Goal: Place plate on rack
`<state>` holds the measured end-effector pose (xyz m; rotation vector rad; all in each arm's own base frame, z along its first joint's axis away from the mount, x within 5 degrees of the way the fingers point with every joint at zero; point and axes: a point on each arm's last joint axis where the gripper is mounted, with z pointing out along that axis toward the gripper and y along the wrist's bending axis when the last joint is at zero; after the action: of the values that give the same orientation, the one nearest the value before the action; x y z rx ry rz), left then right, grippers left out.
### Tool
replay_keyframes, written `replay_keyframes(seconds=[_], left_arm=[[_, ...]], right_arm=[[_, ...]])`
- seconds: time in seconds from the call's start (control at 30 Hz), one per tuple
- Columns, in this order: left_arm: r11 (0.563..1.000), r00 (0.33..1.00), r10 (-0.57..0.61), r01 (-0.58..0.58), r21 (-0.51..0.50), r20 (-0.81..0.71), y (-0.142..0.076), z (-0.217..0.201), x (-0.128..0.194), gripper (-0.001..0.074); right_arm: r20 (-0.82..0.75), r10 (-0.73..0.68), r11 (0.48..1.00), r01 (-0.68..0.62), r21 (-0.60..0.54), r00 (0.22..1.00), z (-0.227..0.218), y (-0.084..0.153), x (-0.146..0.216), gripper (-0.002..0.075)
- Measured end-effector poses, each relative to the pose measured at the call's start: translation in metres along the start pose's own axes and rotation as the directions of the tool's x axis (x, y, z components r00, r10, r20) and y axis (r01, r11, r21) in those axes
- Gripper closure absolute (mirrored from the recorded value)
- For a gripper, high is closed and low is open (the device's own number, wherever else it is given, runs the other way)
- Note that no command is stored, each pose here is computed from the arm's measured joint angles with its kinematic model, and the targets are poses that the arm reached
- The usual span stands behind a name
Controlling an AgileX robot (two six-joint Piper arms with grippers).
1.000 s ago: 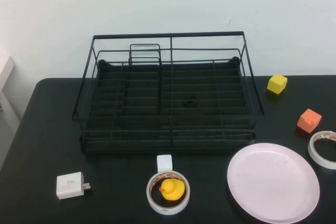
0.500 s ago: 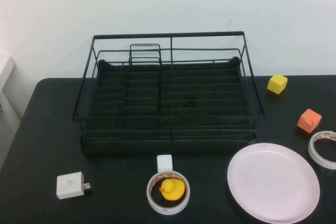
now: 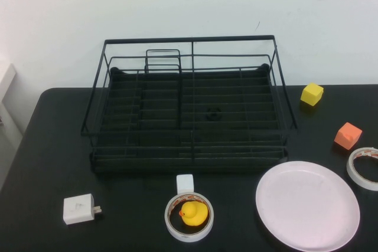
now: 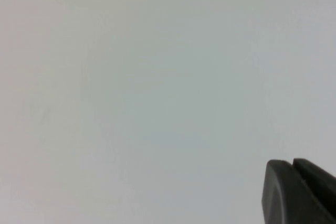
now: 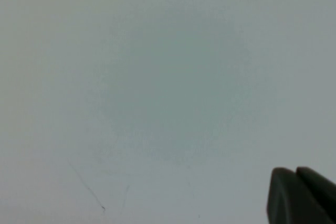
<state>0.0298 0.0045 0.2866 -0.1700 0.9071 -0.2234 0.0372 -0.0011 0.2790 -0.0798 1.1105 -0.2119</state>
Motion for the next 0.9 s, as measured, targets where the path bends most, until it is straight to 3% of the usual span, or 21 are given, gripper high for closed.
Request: replay_keyframes(seconds=[0.17, 0.3, 0.53, 0.67, 0.9], left_arm=[[0.983, 0.966, 0.184, -0.183, 0.019, -0.180, -0.012, 0.023, -0.029, 0.0738], [0.964, 0.925, 0.263, -0.263, 0.037, -0.273, -0.012, 0.041, -0.023, 0.0738], [0.985, 0.875, 0.168, -0.168, 0.041, -0.454, -0.004, 0.040, 0.021, 0.0738], [0.990, 0.848, 0.139, -0.139, 0.039, -0.512, 0.003, 0.026, 0.048, 0.0737], [0.997, 0.861, -0.056, 0.018, -0.080, -0.506, 0.009, 0.017, 0.061, 0.0737]], right_arm=[[-0.139, -0.015, 1.000, 0.014, -0.010, 0.990, 0.005, -0.009, -0.039, 0.0728], [-0.386, -0.022, 0.999, 0.004, -0.048, 0.922, 0.018, -0.009, -0.031, 0.0728], [-0.755, -0.012, 0.991, -0.092, -0.096, 0.655, 0.036, 0.002, 0.019, 0.0728], [-0.871, -0.002, 0.980, -0.170, -0.098, 0.491, 0.045, 0.010, 0.043, 0.0728], [-0.966, -0.072, 0.932, -0.327, -0.154, 0.249, 0.055, 0.030, 0.078, 0.0728]])
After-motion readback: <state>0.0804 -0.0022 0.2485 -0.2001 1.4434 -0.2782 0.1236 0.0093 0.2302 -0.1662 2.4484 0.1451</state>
